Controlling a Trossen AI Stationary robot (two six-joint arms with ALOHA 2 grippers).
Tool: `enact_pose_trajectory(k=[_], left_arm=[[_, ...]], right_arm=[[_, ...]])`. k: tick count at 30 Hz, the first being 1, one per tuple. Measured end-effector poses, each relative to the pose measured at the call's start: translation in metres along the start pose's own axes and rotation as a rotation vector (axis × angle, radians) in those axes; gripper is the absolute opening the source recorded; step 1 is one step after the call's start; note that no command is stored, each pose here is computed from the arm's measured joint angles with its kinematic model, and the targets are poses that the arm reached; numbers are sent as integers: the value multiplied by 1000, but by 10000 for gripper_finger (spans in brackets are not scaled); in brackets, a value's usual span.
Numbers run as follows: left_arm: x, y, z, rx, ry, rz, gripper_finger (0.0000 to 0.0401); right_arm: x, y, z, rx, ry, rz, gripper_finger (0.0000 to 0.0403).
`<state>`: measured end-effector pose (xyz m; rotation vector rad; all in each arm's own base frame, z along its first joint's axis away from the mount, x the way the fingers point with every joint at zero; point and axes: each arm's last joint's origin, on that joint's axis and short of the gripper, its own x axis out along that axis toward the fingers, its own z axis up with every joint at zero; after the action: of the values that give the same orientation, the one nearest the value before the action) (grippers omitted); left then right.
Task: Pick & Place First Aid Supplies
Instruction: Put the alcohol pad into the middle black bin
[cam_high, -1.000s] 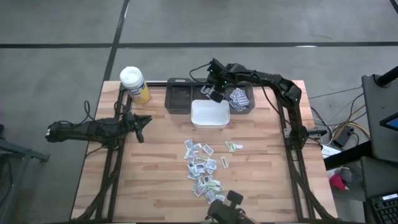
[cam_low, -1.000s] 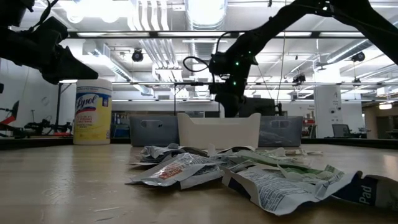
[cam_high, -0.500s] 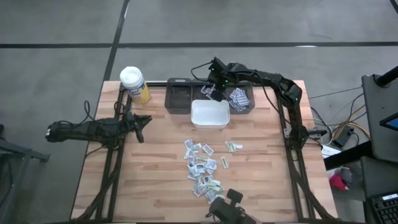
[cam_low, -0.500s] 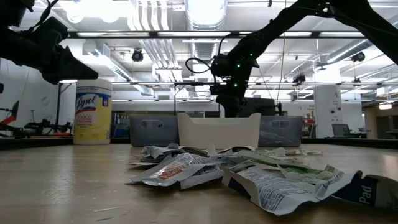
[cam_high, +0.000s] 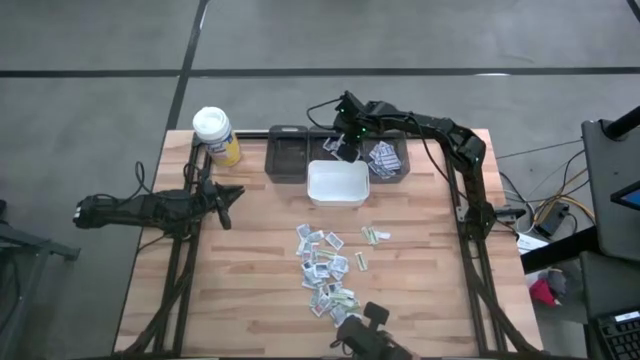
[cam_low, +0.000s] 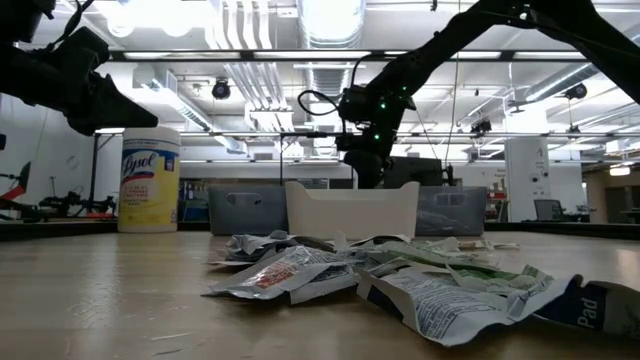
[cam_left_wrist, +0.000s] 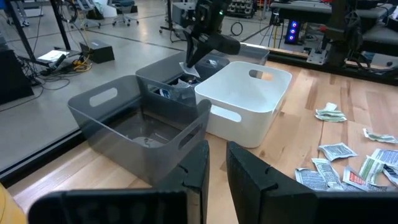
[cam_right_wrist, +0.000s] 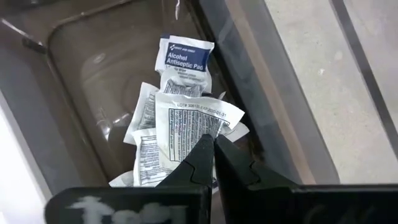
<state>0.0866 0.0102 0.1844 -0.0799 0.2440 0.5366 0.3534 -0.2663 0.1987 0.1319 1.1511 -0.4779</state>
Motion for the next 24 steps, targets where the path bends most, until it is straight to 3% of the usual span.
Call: enact_pose_trajectory(k=[11, 24], left_arm=[[0, 0, 0, 0, 0, -1, 53], [0, 0, 0, -8, 2, -12, 53]], right_arm=[[2, 0, -2, 4, -5, 47, 18], [-26, -8, 23, 24, -95, 23, 115]])
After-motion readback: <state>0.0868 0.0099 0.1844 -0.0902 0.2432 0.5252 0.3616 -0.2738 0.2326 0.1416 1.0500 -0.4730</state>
